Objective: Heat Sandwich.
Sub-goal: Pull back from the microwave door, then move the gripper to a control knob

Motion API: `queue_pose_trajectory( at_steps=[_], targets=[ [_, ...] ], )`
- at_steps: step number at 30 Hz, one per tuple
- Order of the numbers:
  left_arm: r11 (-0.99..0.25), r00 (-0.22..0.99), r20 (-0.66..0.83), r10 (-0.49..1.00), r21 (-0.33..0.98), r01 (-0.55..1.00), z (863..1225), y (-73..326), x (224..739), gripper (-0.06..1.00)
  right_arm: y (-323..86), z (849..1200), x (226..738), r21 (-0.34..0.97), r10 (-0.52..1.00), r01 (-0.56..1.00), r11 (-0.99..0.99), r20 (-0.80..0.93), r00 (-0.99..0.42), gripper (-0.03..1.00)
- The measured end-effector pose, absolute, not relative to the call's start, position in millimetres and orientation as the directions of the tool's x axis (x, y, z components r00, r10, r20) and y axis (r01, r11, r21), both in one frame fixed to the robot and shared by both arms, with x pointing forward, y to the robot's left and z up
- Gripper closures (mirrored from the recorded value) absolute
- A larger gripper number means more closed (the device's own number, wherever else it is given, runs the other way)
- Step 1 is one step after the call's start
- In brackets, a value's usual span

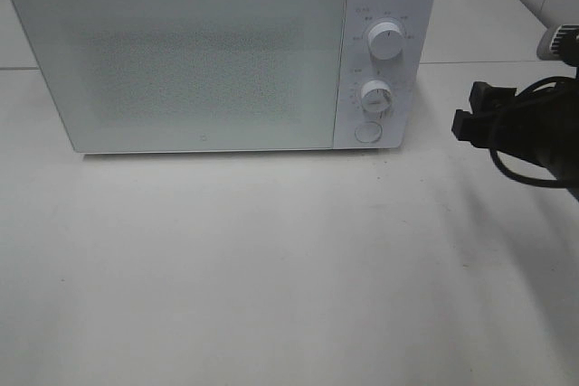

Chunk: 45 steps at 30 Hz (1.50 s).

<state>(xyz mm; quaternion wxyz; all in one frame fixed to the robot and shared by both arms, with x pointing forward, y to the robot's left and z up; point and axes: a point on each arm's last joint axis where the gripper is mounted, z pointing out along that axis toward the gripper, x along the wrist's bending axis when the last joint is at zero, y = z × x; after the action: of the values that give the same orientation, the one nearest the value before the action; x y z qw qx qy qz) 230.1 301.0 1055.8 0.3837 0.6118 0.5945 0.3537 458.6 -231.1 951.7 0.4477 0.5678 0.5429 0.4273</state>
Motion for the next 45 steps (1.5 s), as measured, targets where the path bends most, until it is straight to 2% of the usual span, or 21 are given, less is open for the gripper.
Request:
queue_pose_trajectory(
  at_steps=[16,38,45],
  targets=[
    [0.001,0.043,-0.023,0.999,0.89,0.455,1056,301,230,-0.03,-171,927,482,0.968,0.997,0.242,0.072,-0.066,-0.03,0.21],
    [0.001,0.043,-0.023,0.999,0.89,0.455,1056,301,230,-0.03,-129,898,534,0.969,0.998,0.239,0.067,-0.062,-0.027,0.21],
    [0.001,0.043,-0.023,0.999,0.89,0.455,1056,301,230,-0.03,-129,891,551,0.97,0.998,0.238,0.055,-0.058,0.002,0.21]
  ],
)
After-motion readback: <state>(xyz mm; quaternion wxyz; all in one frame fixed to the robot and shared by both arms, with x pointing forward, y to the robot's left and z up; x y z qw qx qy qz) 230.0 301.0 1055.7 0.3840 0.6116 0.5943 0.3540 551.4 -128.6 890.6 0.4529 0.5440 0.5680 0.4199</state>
